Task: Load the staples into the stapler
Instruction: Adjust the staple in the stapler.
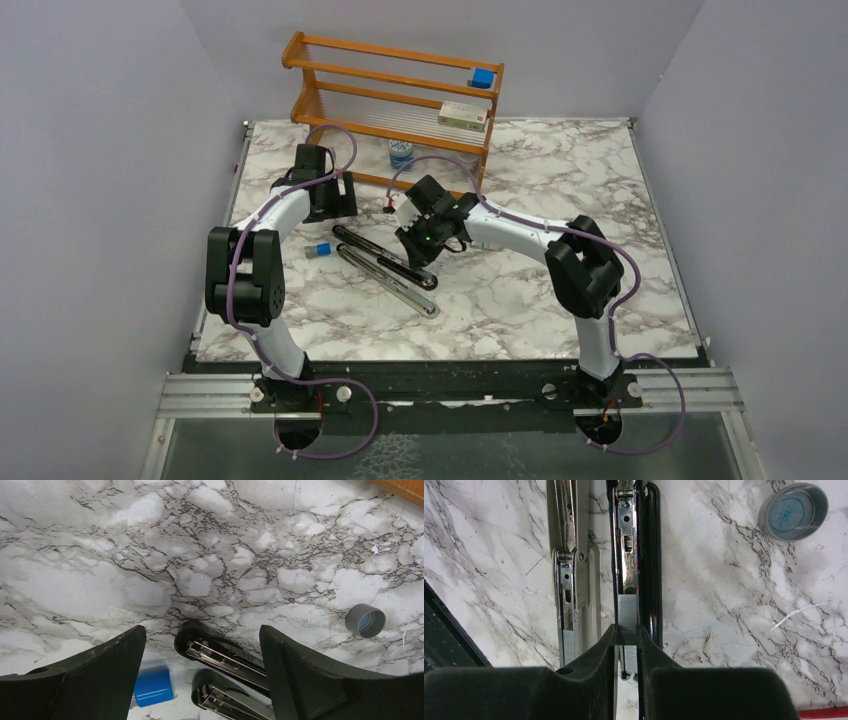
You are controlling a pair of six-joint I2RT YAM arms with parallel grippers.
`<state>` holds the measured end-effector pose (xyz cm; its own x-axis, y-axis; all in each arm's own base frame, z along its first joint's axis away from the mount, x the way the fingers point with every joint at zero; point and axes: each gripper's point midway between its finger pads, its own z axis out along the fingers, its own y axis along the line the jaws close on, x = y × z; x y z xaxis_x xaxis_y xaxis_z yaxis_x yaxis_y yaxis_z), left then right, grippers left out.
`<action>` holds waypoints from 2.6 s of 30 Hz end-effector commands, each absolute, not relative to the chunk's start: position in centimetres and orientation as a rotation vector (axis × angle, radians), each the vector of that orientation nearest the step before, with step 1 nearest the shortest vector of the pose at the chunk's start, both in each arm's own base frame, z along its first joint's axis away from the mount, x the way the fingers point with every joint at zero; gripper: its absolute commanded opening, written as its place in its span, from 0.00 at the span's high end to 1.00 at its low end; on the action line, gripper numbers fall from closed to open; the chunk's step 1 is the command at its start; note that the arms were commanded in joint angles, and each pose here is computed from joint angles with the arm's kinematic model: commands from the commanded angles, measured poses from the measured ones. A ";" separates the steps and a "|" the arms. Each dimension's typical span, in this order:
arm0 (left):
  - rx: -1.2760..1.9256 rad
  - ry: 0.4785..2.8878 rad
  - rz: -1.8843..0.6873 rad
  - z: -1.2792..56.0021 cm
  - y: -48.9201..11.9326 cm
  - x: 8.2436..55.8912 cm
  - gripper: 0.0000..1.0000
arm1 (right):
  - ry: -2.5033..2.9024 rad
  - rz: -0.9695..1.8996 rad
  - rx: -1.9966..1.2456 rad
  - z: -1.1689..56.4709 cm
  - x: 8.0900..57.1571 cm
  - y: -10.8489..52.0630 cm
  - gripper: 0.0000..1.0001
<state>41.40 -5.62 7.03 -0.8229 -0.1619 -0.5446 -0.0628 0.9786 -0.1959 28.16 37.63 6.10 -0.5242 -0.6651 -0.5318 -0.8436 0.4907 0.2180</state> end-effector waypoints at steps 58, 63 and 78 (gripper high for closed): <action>-0.153 2.498 -0.251 8.5 -5.8 42.4 0.14 | 2.433 0.610 -1.294 4.5 28.6 37.7 0.74; -0.153 2.497 -0.252 8.5 -5.8 42.4 0.14 | 2.428 0.612 -1.292 4.7 28.6 37.8 0.71; -0.153 2.500 -0.255 8.4 -5.8 42.4 0.14 | 2.308 0.581 -1.131 7.9 29.9 37.4 0.63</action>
<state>41.39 -5.62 7.03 -0.8231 -0.1618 -0.5443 -0.0629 0.9786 -0.1959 28.30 37.21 4.94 -0.5502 -0.6669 -0.5026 -0.8260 0.5230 0.2103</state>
